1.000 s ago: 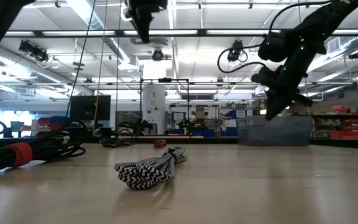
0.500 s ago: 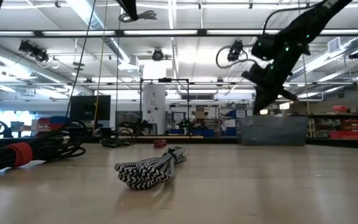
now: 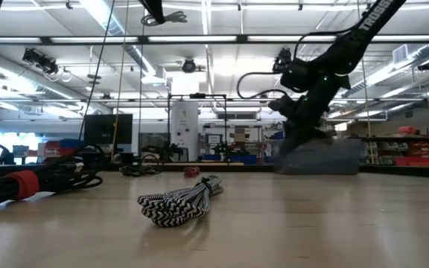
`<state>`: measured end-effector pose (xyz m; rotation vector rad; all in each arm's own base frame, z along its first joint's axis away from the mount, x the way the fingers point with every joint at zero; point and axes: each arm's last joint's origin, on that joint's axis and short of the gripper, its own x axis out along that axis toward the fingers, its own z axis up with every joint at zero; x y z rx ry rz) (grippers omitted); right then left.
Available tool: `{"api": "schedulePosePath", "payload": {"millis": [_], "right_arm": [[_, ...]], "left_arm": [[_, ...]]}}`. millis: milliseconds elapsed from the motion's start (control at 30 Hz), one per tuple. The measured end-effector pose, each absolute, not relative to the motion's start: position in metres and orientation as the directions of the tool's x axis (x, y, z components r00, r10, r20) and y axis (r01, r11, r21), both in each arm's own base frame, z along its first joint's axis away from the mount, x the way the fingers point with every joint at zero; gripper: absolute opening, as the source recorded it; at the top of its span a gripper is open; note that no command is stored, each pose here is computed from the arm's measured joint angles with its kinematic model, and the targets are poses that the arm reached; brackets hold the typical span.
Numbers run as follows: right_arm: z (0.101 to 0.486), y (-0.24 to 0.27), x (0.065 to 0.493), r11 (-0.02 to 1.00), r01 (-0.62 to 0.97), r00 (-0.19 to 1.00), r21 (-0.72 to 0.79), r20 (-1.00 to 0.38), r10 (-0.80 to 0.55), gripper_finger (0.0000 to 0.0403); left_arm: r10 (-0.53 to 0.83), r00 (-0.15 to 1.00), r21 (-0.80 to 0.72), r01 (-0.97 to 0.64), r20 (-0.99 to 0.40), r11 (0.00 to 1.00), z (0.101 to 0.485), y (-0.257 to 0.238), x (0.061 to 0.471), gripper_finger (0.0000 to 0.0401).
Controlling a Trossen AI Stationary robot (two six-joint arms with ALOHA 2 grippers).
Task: Pick and place USB-C Cables
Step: Put the white charger cable into the black bin
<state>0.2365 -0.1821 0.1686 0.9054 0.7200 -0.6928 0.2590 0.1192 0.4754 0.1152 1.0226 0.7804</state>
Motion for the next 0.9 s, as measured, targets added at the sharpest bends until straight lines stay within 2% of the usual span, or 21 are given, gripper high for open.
{"api": "schedulePosePath", "payload": {"millis": [300,467,633,900], "right_arm": [[0.181,-0.157,0.276,0.49,0.657,0.734,0.573,-0.635,-0.241,0.0],[0.186,-0.149,0.283,0.516,0.625,0.764,0.585,-0.594,-0.252,0.0],[0.191,-0.162,0.27,0.524,0.658,0.733,0.541,-0.62,-0.28,0.0],[0.2,-0.186,0.245,0.535,0.765,0.545,0.358,-0.803,-0.241,0.0]], "left_arm": [[0.631,0.282,0.432,-0.53,-0.723,0.73,0.475,0.119,0.259,0.0027],[0.631,0.282,0.431,-0.53,-0.722,0.73,0.475,0.119,0.259,0.0027],[0.631,0.282,0.43,-0.531,-0.723,0.73,0.475,0.119,0.259,0.0027],[0.63,0.282,0.426,-0.536,-0.723,0.729,0.475,0.119,0.259,0.0027]]}}
